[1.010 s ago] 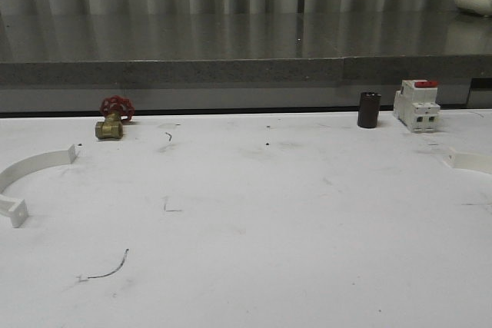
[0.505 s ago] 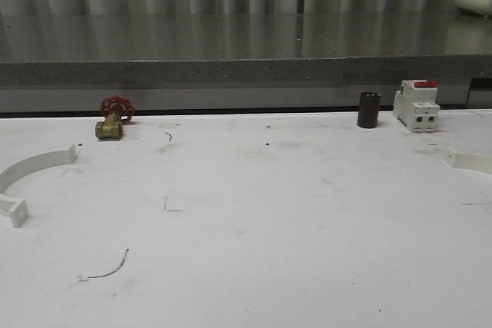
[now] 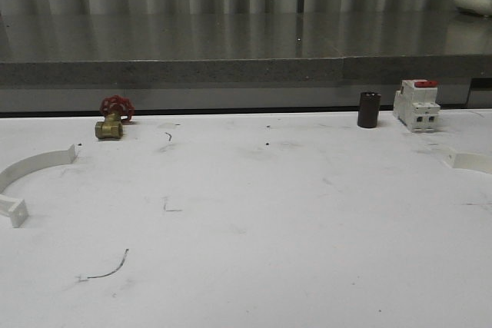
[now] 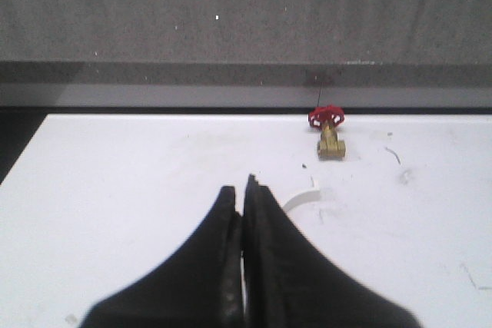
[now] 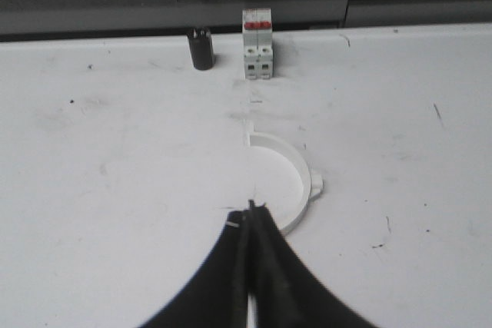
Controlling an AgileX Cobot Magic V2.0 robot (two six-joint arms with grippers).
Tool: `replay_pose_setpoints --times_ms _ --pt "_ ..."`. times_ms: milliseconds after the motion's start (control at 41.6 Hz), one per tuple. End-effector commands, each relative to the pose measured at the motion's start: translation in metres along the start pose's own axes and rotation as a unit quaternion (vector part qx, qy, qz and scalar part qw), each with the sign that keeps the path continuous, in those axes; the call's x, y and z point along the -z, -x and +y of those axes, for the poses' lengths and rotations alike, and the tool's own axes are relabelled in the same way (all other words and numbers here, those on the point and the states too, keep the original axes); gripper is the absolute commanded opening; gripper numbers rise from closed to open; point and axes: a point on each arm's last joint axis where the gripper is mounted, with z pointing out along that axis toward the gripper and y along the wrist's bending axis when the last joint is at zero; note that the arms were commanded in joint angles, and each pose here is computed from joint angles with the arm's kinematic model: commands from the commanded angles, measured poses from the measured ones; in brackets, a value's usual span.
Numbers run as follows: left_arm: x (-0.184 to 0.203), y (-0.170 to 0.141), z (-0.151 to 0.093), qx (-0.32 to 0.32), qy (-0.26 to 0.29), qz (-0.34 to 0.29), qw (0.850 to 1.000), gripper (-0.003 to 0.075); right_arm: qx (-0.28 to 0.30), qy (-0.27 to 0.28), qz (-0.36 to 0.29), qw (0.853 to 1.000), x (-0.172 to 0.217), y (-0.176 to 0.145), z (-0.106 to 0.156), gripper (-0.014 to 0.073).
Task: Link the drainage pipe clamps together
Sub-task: 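Move the left gripper down toward the white clamp half near it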
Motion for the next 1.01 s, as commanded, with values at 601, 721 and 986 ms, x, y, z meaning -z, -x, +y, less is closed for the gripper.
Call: replay_pose_setpoints --times_ms 601,721,986 --pt "-0.048 0.034 -0.01 -0.007 -0.023 0.114 0.993 0.044 0.001 -0.005 0.017 1.0 -0.023 0.012 0.0 0.042" --pt "-0.079 0.042 -0.017 -0.015 -0.031 0.171 0.985 0.044 0.001 -0.005 0.017 1.0 -0.023 0.012 0.0 0.042" --pt "-0.155 0.035 -0.025 -0.022 -0.029 0.268 0.963 0.044 0.001 -0.005 0.017 1.0 -0.023 0.012 0.0 0.042"
